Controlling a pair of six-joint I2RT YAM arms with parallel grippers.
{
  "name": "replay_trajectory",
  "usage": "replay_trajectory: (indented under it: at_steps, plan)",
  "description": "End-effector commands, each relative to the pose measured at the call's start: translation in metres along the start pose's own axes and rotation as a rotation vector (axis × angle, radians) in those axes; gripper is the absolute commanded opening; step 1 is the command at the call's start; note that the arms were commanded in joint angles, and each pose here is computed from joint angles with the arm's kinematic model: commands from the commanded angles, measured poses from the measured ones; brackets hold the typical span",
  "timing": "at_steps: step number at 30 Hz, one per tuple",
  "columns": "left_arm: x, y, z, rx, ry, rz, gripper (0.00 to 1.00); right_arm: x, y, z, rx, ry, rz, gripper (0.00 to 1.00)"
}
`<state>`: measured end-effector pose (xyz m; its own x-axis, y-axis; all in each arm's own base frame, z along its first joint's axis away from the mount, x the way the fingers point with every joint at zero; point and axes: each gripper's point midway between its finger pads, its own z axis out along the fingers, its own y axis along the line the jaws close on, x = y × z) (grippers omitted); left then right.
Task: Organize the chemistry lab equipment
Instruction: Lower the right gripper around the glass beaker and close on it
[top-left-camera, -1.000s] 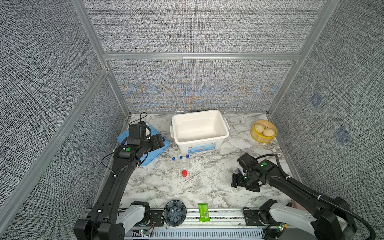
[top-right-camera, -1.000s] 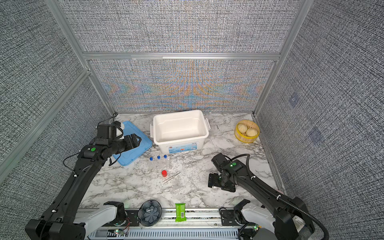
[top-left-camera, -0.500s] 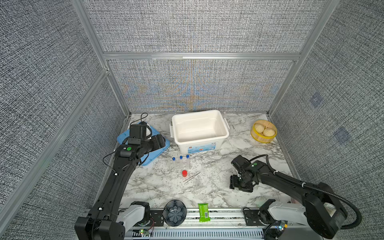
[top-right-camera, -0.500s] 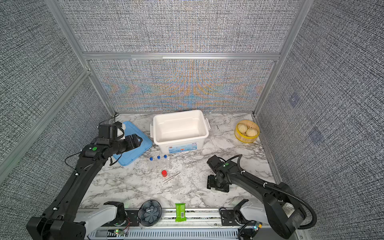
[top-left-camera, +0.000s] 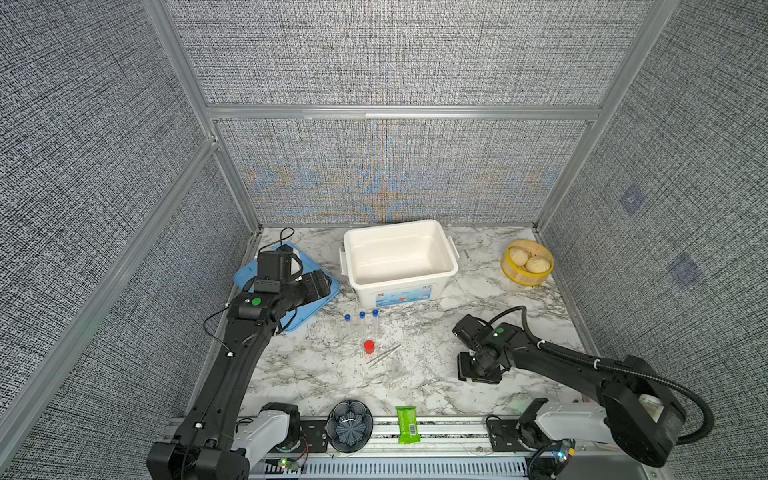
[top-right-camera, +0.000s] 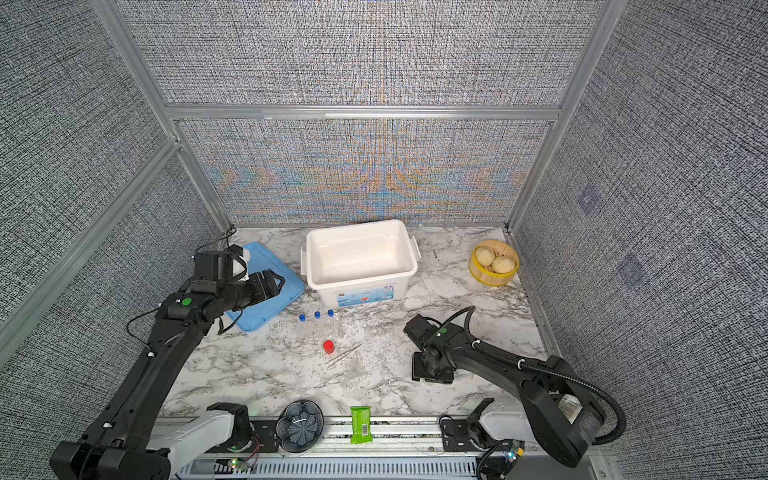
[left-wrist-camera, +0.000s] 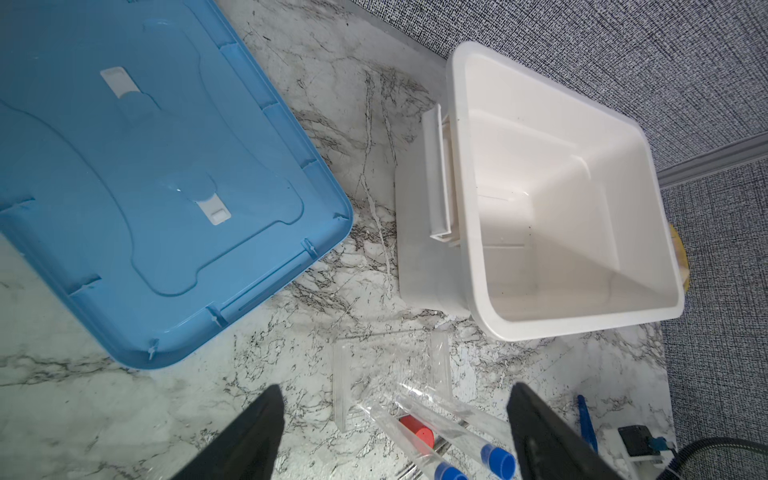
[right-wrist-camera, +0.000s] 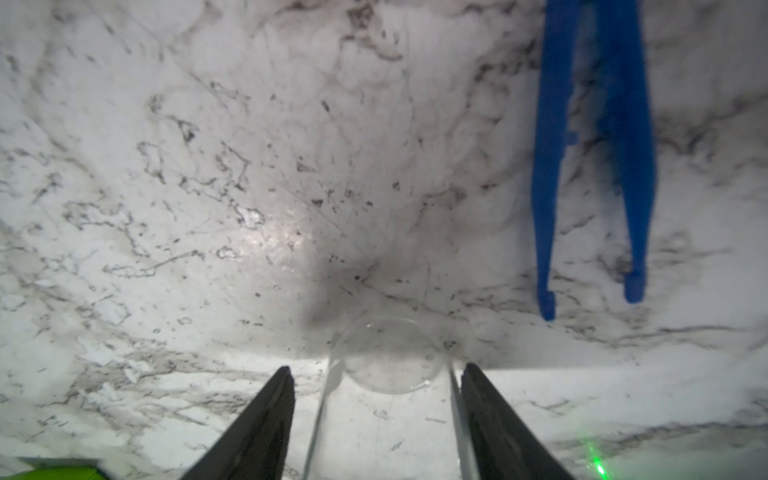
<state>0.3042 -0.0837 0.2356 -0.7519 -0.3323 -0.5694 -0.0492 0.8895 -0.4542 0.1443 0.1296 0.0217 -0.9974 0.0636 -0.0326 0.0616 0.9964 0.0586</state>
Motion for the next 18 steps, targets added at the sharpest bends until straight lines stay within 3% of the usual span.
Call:
replay_trajectory:
  at_steps: [1,18]
  plan:
    - [0.001,0.000,-0.004,0.000,-0.004,0.003,0.86,-0.002,-0.004,0.003,0.030,-0.015,0.013,0.60]
    - [0.006,0.004,-0.011,-0.007,-0.026,-0.007,0.85,-0.010,-0.006,0.013,0.087,-0.056,-0.055,0.51]
